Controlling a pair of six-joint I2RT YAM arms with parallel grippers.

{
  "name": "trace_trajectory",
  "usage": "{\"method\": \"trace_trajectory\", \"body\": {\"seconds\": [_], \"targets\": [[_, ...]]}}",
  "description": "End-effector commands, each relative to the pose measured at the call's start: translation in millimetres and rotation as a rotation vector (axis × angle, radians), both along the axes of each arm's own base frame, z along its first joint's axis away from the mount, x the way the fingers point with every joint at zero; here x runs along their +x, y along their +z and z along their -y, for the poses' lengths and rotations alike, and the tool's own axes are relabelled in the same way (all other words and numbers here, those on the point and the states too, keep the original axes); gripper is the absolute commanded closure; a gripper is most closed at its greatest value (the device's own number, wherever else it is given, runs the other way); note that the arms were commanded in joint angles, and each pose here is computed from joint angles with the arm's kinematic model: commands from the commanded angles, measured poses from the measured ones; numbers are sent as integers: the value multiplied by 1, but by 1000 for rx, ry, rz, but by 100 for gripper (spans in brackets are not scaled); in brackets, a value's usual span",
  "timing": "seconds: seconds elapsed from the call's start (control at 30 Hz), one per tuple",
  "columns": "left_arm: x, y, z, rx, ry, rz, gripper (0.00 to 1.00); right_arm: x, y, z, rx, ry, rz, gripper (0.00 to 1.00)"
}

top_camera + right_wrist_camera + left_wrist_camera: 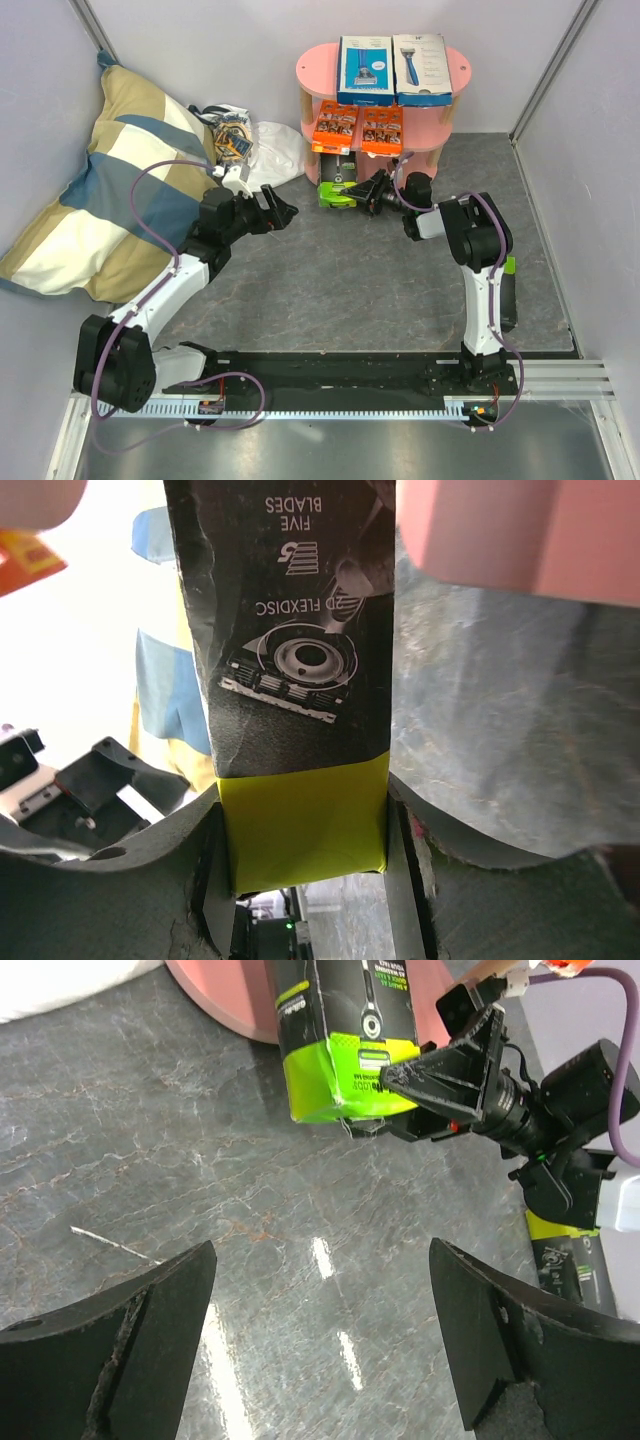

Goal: Place and organize the shaving razors onto the shelf

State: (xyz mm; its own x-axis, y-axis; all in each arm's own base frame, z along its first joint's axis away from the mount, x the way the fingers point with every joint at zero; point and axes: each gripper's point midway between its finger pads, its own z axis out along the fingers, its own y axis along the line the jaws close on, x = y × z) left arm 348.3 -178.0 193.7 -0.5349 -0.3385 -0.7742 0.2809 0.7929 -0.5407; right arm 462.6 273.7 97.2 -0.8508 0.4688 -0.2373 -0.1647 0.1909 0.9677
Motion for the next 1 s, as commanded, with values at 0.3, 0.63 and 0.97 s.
{"method": "trace_trajectory", "body": {"seconds": [0.3, 0.63, 0.97], "targets": [[19, -32, 43, 72, -108, 89, 11, 41, 32, 0, 54, -31, 122, 62], [54, -50, 85, 5, -178, 71, 27, 56, 18, -1, 50, -43, 76, 48], [94, -81, 117, -74, -153, 14, 32, 62, 13, 4, 90, -68, 48, 31]]}}
